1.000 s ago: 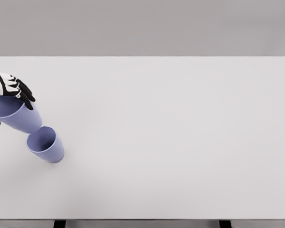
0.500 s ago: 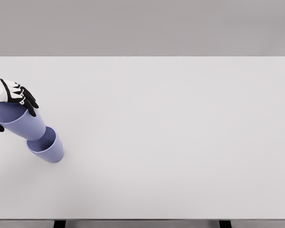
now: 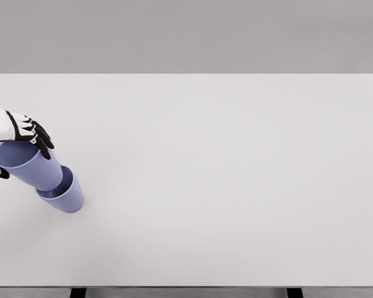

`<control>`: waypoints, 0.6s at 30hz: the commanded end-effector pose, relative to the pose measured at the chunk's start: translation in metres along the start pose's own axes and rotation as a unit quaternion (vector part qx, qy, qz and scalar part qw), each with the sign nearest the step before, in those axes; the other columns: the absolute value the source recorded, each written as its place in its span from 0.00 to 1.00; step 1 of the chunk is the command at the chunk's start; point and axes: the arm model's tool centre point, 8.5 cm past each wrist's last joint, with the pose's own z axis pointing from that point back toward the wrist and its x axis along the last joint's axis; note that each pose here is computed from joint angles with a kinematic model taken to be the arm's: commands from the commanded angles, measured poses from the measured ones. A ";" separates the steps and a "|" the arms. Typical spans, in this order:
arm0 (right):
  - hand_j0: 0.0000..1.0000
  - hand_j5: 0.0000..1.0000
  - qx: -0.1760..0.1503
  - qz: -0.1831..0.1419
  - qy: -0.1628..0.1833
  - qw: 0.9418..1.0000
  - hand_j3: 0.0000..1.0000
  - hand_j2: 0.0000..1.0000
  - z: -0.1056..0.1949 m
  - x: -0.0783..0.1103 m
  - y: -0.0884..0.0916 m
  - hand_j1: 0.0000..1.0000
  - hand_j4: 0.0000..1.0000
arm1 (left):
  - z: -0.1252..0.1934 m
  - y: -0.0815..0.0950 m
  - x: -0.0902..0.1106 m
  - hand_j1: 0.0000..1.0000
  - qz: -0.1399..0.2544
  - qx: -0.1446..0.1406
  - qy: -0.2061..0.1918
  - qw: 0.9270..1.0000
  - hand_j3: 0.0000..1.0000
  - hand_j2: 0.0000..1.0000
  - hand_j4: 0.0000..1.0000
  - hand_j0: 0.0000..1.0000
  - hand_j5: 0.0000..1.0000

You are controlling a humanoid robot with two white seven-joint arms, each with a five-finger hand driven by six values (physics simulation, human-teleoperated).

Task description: Place the right cup on the left cup with left arm

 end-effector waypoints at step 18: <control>1.00 1.00 0.000 0.000 0.001 1.000 1.00 1.00 0.000 -0.001 0.000 1.00 1.00 | -0.010 0.000 -0.004 0.66 0.006 0.002 -0.009 1.000 0.66 0.66 0.66 0.66 0.66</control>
